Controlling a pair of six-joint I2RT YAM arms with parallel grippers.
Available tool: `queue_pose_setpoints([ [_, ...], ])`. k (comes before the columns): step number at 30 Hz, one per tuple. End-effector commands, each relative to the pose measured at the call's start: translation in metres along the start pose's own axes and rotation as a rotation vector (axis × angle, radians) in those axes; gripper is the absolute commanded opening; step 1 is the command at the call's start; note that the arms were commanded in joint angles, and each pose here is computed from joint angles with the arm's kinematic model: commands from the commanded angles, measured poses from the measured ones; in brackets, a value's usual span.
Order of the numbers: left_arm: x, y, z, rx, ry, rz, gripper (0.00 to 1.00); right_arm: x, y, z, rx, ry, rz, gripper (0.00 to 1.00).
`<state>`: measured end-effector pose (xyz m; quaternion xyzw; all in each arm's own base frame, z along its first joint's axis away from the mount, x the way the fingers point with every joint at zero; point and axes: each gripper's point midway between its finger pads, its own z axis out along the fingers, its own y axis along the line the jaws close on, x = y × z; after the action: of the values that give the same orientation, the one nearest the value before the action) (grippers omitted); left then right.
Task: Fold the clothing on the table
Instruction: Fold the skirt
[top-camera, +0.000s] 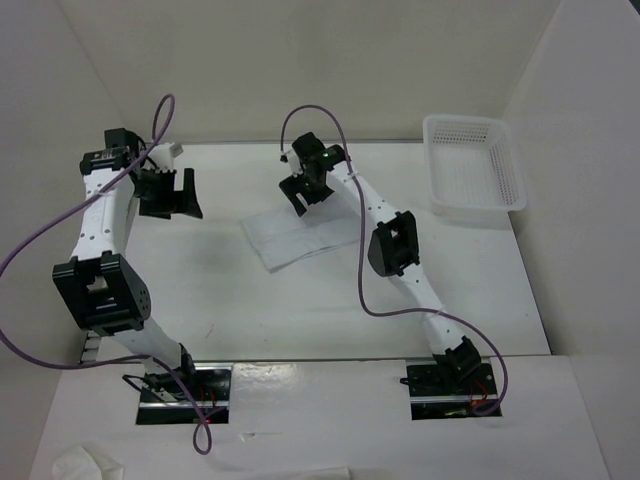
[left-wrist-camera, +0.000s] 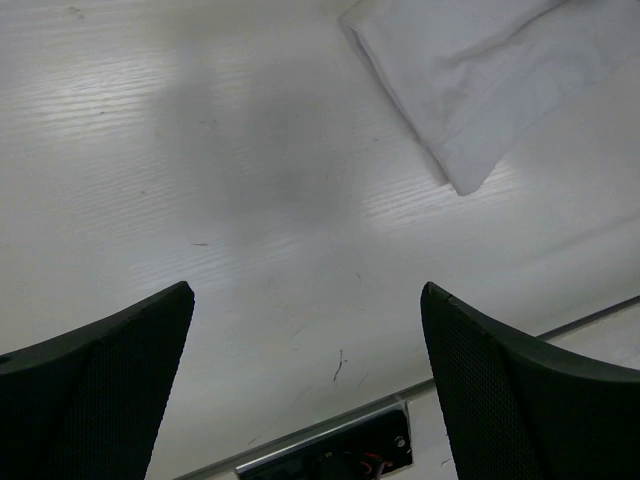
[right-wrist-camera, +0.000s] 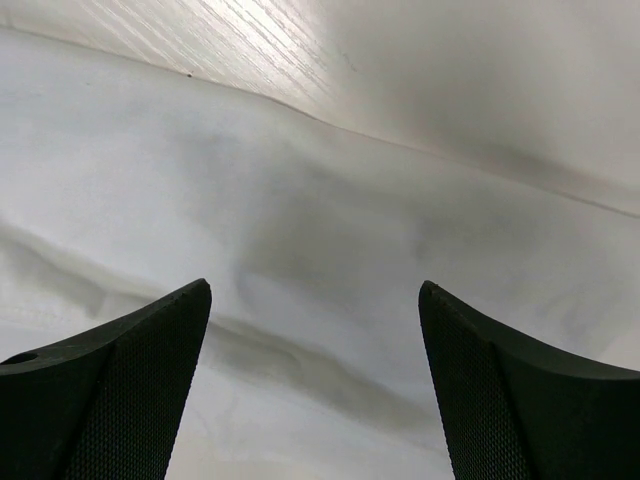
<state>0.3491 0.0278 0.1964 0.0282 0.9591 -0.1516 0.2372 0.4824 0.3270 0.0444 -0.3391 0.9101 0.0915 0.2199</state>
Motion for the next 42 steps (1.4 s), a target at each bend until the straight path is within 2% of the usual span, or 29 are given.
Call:
queue_pose_setpoints([
  [1, 0.009, -0.022, 0.025, 0.073, 0.084, 0.034, 1.00, -0.065, -0.004, -0.104, 0.059, -0.237, -0.004, 0.89],
  [4, 0.019, -0.051, 0.056, 0.118, 0.160, 0.100, 1.00, -0.068, -0.029, -0.143, 0.092, -0.281, 0.032, 0.89],
  [6, 0.020, -0.056, 0.072, 0.118, 0.184, 0.126, 1.00, -0.066, -0.045, -0.165, 0.101, -0.299, 0.057, 0.89],
  [7, 0.018, -0.059, 0.077, 0.123, 0.185, 0.140, 1.00, -0.060, -0.067, -0.171, 0.116, -0.300, 0.092, 0.89],
  [9, 0.019, -0.067, 0.097, 0.148, 0.214, 0.160, 1.00, -0.047, -0.089, -0.170, 0.114, -0.277, 0.133, 0.89],
  [10, 0.020, -0.071, 0.104, 0.160, 0.224, 0.153, 0.98, -0.033, -0.112, -0.165, 0.125, -0.248, 0.175, 0.89],
  [12, 0.021, -0.075, 0.126, 0.171, 0.242, 0.164, 0.95, -0.021, -0.125, -0.159, 0.101, -0.225, 0.207, 0.87],
  [13, 0.018, -0.073, 0.131, 0.143, 0.239, 0.167, 0.90, -0.009, -0.134, -0.156, 0.097, -0.200, 0.221, 0.87],
  [25, 0.005, -0.039, 0.185, -0.038, 0.196, 0.158, 0.75, 0.035, -0.122, -0.120, 0.024, -0.109, 0.204, 0.87],
  [27, 0.008, -0.036, 0.197, -0.039, 0.212, 0.143, 0.68, 0.045, -0.118, -0.110, 0.006, -0.083, 0.210, 0.87],
  [29, 0.011, -0.038, 0.206, -0.013, 0.229, 0.135, 0.57, 0.050, -0.115, -0.105, -0.010, -0.071, 0.213, 0.87],
  [31, 0.006, -0.044, 0.211, 0.004, 0.225, 0.143, 0.52, 0.055, -0.114, -0.099, -0.013, -0.060, 0.207, 0.86],
  [35, 0.004, -0.046, 0.227, 0.019, 0.225, 0.151, 0.48, 0.057, -0.114, -0.097, -0.014, -0.058, 0.207, 0.86],
  [42, -0.007, -0.060, 0.233, 0.087, 0.199, 0.171, 0.48, 0.071, -0.112, -0.083, -0.026, -0.012, 0.209, 0.86],
])
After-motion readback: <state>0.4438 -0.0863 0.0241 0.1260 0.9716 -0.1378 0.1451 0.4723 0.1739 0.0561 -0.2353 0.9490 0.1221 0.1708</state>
